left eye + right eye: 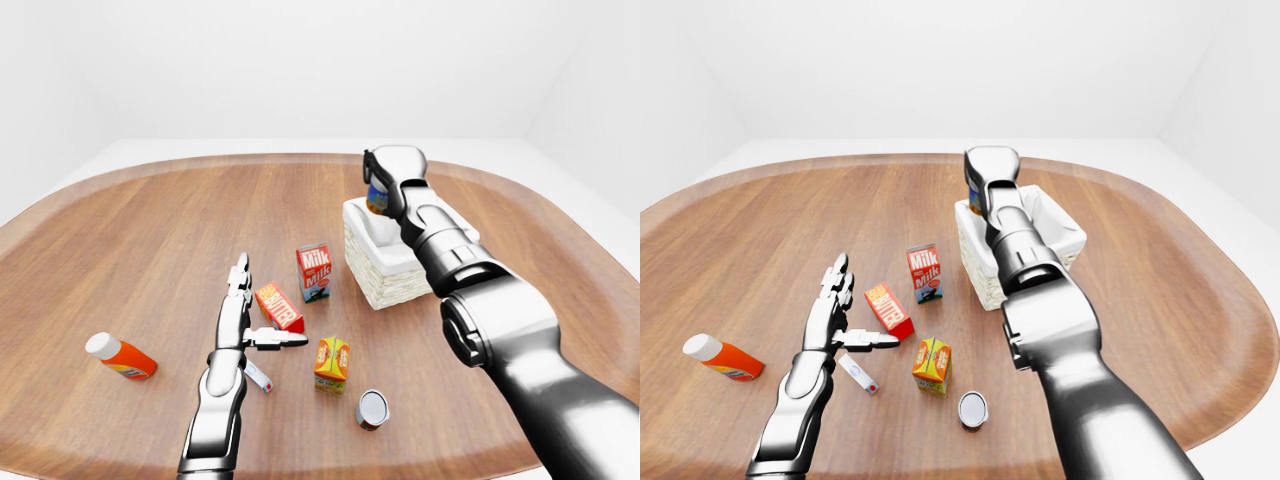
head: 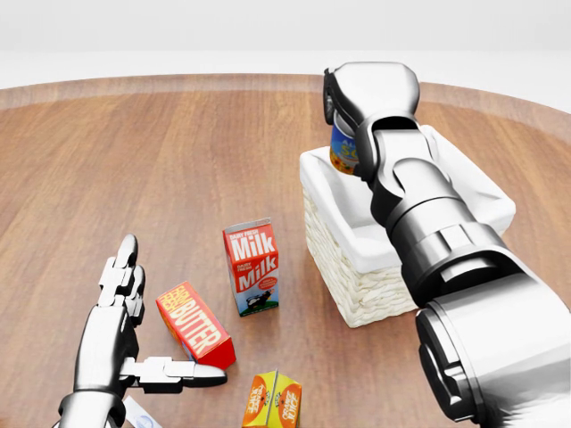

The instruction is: Pick up the alphabet soup and the tomato sauce, and put them in the basket.

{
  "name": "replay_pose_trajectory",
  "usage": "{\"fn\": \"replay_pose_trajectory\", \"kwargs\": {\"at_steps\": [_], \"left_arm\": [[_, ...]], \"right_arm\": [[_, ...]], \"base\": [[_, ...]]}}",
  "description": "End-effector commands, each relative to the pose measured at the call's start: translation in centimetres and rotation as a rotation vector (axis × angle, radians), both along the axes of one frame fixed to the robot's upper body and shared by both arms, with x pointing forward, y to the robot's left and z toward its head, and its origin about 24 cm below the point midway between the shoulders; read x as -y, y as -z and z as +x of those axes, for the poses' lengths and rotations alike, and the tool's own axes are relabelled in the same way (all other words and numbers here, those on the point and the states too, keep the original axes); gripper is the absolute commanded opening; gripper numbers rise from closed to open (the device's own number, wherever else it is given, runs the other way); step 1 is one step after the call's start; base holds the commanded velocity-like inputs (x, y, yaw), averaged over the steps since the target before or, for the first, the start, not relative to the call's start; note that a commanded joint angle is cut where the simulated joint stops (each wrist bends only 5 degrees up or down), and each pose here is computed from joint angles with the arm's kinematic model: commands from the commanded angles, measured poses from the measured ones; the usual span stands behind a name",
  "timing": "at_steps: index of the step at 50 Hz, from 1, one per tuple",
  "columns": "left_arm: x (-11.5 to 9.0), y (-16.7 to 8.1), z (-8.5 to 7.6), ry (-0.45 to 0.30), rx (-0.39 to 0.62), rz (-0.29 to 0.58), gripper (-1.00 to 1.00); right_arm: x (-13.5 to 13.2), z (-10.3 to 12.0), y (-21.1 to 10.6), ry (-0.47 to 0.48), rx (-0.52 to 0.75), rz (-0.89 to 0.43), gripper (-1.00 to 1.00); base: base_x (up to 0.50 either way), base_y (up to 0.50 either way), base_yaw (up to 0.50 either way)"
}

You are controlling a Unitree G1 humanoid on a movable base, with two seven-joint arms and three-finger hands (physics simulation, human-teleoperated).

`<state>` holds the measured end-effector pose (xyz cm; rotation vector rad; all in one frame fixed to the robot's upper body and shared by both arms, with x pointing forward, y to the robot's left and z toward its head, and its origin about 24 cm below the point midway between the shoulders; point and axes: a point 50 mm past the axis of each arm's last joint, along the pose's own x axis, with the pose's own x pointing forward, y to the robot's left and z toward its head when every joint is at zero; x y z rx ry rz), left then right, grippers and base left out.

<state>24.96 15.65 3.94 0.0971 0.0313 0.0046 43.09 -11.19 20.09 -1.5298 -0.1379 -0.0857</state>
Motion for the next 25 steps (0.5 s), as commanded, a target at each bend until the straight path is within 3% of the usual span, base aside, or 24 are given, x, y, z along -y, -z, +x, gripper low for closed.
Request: {"fn": "replay_pose_trajectory", "kwargs": {"at_steps": [1,25], "left_arm": [[0.1,0.0,0.0,0.015,0.011,-0.015,1.0],[0.1,0.0,0.1,0.014,0.007,-0.017,1.0]], "right_arm": [[1.0,0.0,0.5,0.028,0.01,0.004,-1.0],[3.3,-0.4,2.9,0.091,-0.047,0.053,-1.0]], "base": [[0.0,0.0,0.0],[0.0,0.0,0.0]]}}
